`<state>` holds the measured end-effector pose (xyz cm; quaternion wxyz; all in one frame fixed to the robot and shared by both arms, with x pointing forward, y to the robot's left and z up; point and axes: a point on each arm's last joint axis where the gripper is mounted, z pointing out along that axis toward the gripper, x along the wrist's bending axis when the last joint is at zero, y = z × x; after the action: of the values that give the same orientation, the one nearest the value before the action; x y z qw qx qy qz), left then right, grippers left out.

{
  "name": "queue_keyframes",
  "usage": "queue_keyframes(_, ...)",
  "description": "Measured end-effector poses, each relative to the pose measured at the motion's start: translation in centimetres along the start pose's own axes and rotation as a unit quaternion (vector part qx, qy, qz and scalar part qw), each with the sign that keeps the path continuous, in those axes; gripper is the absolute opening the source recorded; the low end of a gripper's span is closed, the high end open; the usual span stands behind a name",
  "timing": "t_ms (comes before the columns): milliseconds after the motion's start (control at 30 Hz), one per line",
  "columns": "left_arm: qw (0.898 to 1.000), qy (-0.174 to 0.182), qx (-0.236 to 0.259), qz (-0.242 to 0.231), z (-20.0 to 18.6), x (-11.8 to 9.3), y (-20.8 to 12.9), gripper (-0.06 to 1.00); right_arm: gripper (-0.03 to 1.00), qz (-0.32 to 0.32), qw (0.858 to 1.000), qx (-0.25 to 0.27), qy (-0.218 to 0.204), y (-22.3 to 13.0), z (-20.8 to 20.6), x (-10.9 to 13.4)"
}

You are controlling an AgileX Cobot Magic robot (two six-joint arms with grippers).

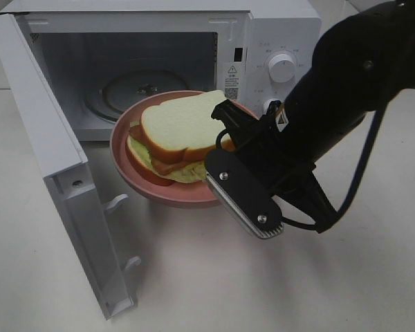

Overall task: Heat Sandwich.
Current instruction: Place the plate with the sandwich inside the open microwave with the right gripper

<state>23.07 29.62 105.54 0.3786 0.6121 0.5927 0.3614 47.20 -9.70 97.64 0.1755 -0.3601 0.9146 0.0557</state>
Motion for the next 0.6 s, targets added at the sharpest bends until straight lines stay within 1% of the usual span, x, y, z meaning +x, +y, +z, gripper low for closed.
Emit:
queue_keyframes(100,1.000,0.000,0.000,0.000,0.0,0.0,0.0,0.99,0.03,0.000,1.000,0.000,-0.001,0.0,0.6,-1.1)
queue_keyframes(200,1.000,0.000,0.000,0.000,0.0,0.0,0.0,0.99,0.03,0.004,1.000,-0.003,-0.003,0.0,0.8,-1.6)
queue_keyframes(233,1.000,0.000,0.000,0.000,0.0,0.0,0.0,0.99,0.03,0.008,1.000,-0.006,-0.005,0.0,1.1,-2.1)
queue_keyframes(600,1.000,0.000,0.000,0.000,0.0,0.0,0.0,0.99,0.03,0.008,1.000,-0.006,-0.013,0.0,2.2,-4.4)
